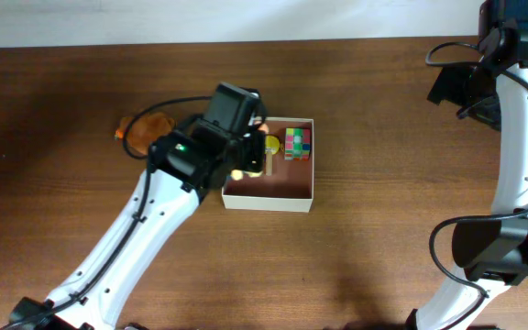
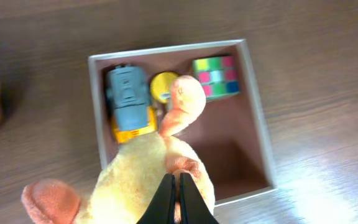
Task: Pack container
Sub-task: 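Lift the plush mouse and carry it into the box's lower part, then open the left gripper and raise it back toward the teddy bear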
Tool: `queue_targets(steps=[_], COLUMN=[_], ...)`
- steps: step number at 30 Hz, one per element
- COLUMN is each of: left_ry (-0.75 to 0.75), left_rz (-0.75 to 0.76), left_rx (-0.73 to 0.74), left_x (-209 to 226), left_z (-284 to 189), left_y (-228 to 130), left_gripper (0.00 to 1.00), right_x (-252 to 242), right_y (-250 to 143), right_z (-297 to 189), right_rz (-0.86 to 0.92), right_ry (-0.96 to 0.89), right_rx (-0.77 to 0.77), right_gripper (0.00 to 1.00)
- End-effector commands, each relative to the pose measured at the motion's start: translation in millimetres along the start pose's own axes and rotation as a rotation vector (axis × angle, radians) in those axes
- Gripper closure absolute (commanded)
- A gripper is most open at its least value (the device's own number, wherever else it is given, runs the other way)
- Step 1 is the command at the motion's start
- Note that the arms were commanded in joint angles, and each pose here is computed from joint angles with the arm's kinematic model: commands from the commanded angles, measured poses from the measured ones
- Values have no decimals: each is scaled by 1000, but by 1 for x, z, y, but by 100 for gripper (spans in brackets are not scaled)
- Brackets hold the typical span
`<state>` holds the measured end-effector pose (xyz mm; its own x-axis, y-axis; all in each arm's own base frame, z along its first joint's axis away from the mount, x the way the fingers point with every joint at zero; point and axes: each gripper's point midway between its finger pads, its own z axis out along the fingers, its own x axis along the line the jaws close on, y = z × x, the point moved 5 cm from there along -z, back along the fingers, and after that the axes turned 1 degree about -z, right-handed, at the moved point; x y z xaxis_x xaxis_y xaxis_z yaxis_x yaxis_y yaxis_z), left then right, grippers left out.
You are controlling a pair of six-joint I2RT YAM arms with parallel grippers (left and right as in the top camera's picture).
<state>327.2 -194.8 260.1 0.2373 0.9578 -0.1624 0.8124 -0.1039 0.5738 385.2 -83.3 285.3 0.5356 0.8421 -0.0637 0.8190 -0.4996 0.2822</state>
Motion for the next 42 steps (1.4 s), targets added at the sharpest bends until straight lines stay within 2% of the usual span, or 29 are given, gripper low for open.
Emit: queue_targets(steps=[1, 9, 17, 22, 34, 35, 36, 38, 39, 42], left_ry=[-22, -57, -79, -146, -142, -150, -151, -151, -153, -156], left_rz=[-25, 20, 27, 29, 10, 13, 14, 17, 17, 15], left_rx=[14, 32, 18, 46, 120, 124, 125, 124, 122, 113], left_x=[-16, -44, -52, -63, -72, -74, -75, -76, -76, -76], left_z=[14, 56, 66, 78, 99, 98, 98, 98, 98, 98], left_y=[0, -4, -2, -6, -24, -25, -26, -26, -26, -24], left_gripper=[98, 98, 98, 98, 98, 96, 87, 58, 49, 35], right_x=[-2, -2, -2, -2, -2, -2, -2, -2, -2, -2], right_y=[1, 1, 1, 1, 1, 1, 1, 1, 1, 1], right_z=[4, 4, 4, 4, 4, 4, 4, 4, 4, 4], right_rz=[13, 13, 13, 13, 13, 13, 13, 13, 13, 13], right_ry=[-20, -20, -21, -20, -20, -20, -20, -20, -20, -20], right_rx=[6, 6, 6, 6, 6, 6, 6, 6, 6, 6], right_gripper=[1, 1, 1, 1, 1, 1, 1, 1, 1, 1])
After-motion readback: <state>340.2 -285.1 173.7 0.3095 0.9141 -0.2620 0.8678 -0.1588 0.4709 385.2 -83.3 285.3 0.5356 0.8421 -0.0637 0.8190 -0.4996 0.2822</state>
